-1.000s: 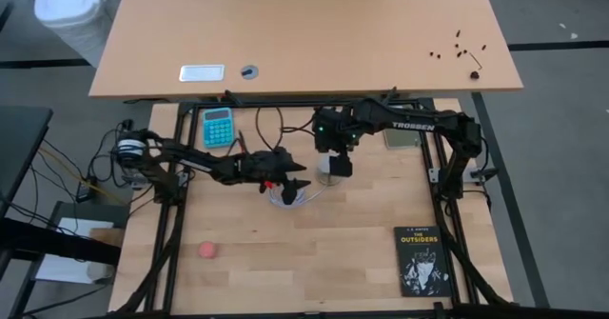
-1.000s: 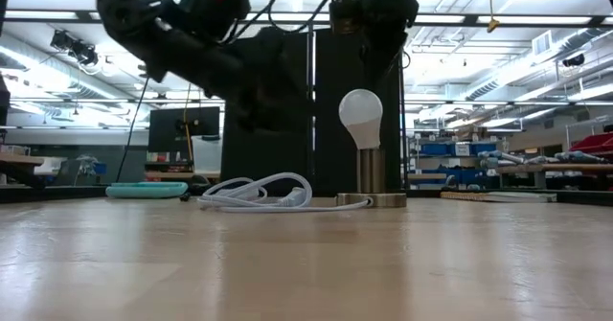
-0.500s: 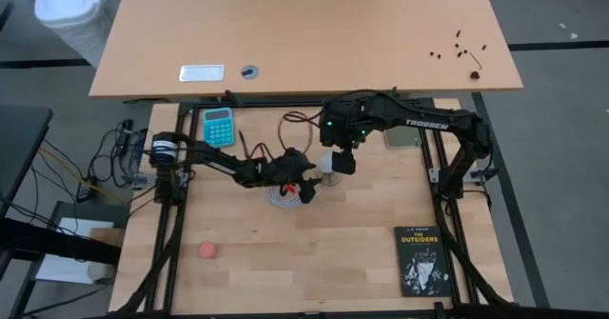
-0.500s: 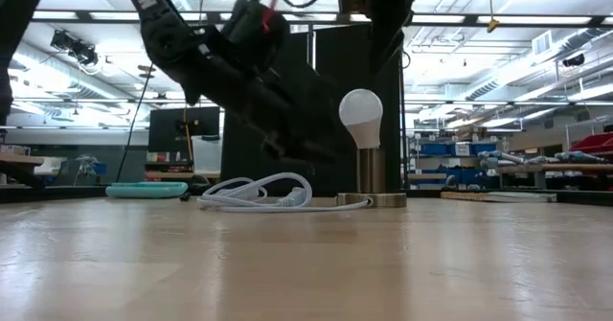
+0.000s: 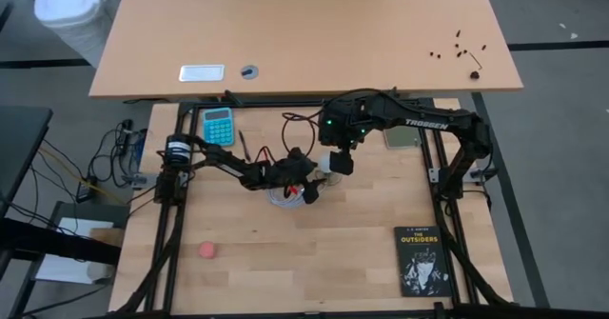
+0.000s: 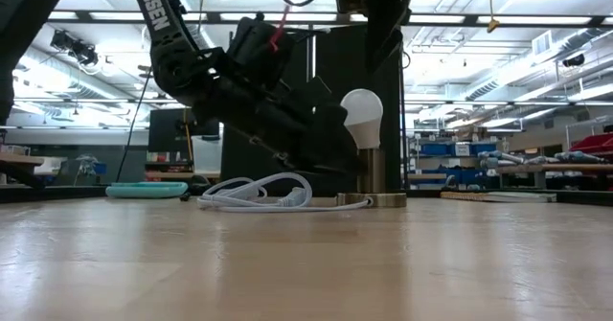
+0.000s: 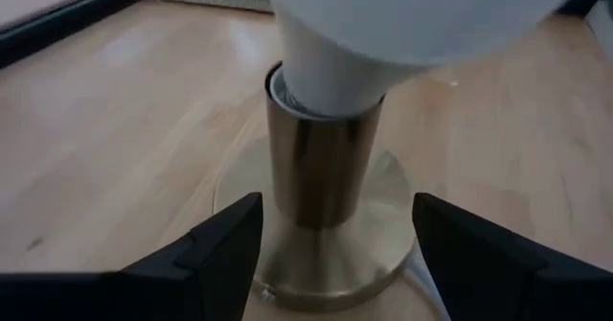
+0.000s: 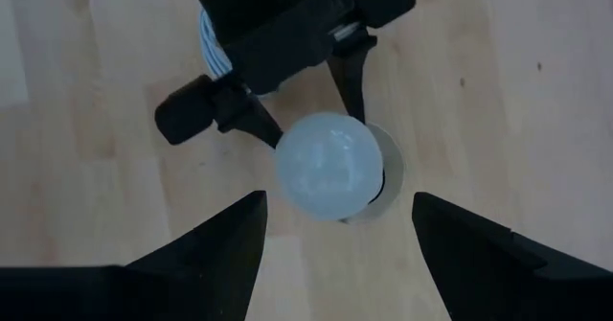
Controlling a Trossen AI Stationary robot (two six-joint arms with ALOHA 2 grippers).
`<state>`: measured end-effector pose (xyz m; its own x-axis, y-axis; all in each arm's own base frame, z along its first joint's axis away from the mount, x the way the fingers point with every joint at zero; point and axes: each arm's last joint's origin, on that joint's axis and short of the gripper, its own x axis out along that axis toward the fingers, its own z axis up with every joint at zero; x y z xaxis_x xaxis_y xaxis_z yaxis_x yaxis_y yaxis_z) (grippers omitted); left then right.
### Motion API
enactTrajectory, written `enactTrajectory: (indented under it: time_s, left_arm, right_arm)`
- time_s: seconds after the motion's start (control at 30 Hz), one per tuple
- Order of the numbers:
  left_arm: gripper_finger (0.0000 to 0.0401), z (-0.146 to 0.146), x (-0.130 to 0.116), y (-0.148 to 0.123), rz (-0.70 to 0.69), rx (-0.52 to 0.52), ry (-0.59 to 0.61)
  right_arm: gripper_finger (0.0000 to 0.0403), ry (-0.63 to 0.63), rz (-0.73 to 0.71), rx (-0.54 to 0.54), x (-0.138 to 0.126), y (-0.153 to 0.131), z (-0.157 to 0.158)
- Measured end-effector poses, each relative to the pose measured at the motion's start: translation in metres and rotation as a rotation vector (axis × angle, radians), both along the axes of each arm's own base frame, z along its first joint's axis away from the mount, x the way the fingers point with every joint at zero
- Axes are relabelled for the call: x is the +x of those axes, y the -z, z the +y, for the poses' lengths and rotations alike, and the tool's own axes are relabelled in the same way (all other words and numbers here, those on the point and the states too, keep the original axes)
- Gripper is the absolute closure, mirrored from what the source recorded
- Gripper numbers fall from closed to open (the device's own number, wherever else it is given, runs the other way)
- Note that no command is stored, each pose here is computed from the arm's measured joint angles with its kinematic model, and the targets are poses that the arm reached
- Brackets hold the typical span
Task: Screw lightbulb
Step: Insert the white lightbulb into the desk lamp
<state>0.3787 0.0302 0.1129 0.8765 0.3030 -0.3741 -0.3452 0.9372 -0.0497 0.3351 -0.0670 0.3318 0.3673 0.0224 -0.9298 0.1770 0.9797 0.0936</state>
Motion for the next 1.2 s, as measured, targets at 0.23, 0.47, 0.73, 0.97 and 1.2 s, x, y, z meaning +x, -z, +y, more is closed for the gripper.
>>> enactTrajectory:
  time_s: [0.23, 0.47, 0.73, 0.97, 1.2]
  left_arm:
    - [0.0127, 0.002, 0.008, -0.003, -0.008, 0.063, 0.024]
    - [0.0122, 0.007, 0.023, -0.002, -0.056, 0.072, -0.001]
    - [0.0135, 0.008, 0.031, -0.006, -0.058, 0.112, -0.034]
    - [0.0181, 0.008, 0.029, -0.001, -0.008, 0.091, -0.048]
    - [0.0206, 0.008, 0.029, 0.0, -0.009, 0.077, -0.054]
  right_arm:
    - [0.0131, -0.003, -0.018, 0.006, 0.002, 0.0, 0.0]
    - [0.0131, 0.011, -0.025, 0.018, 0.002, -0.001, 0.0]
    - [0.0131, 0.024, -0.036, 0.036, 0.001, -0.002, -0.001]
    - [0.0135, -0.052, -0.015, 0.064, -0.011, -0.01, 0.001]
    - [0.0133, -0.17, -0.02, -0.004, -0.005, -0.004, 0.018]
